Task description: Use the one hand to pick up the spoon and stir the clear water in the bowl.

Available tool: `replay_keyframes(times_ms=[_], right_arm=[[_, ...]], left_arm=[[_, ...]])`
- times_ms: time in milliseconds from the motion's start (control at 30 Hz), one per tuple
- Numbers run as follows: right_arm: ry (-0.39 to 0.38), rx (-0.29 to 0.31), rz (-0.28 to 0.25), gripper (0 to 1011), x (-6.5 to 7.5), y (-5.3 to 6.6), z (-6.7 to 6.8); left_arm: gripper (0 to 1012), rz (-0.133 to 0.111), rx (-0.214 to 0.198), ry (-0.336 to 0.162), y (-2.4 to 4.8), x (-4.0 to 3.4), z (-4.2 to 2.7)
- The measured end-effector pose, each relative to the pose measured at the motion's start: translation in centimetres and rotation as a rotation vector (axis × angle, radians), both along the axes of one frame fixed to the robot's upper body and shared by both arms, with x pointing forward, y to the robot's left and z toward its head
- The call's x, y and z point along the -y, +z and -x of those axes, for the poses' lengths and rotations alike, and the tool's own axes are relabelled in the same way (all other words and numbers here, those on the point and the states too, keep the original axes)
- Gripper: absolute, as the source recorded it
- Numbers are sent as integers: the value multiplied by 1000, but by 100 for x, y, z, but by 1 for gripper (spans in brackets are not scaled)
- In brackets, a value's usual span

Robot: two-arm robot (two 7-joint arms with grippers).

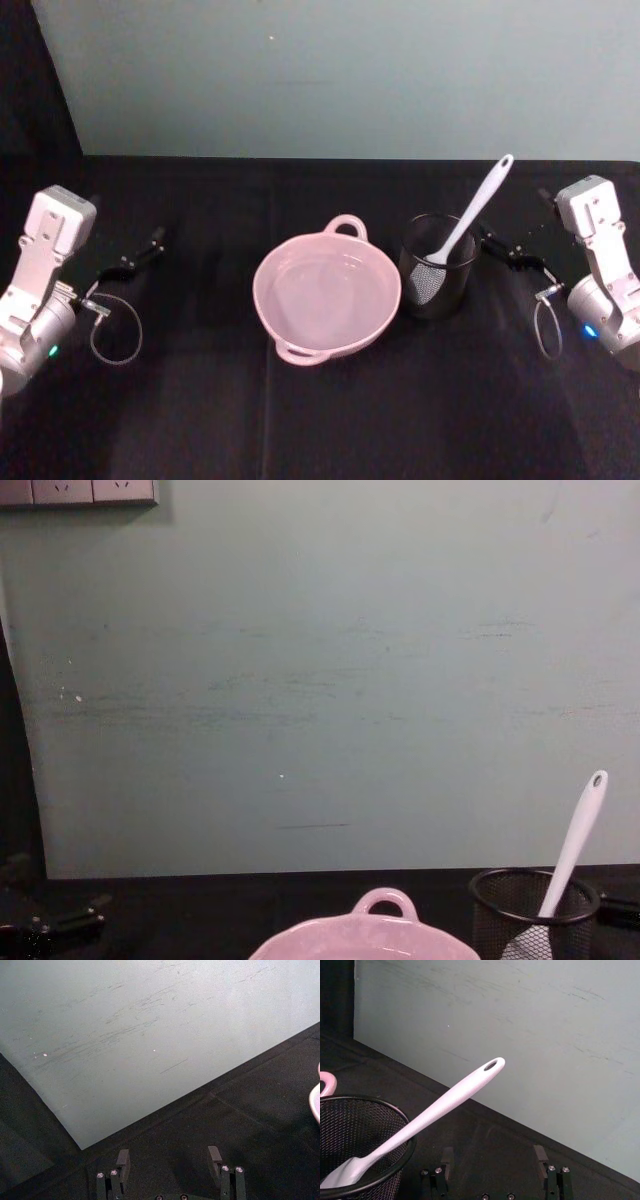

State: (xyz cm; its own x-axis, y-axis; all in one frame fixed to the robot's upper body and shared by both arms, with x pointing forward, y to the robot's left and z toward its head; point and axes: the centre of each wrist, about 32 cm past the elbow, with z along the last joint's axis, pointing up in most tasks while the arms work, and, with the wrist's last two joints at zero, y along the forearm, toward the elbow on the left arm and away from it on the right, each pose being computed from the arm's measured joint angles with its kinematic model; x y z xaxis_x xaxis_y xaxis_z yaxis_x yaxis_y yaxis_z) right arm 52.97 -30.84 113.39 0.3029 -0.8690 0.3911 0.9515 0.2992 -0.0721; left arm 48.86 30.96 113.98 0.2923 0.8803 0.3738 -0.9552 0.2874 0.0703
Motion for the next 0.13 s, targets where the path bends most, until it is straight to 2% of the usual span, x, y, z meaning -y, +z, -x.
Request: replay_keyframes(times_ms=[133], right_arm=[[0,0,0,1003,0,0,0]], left_arm=[[1011,0,0,0,0,0,0]])
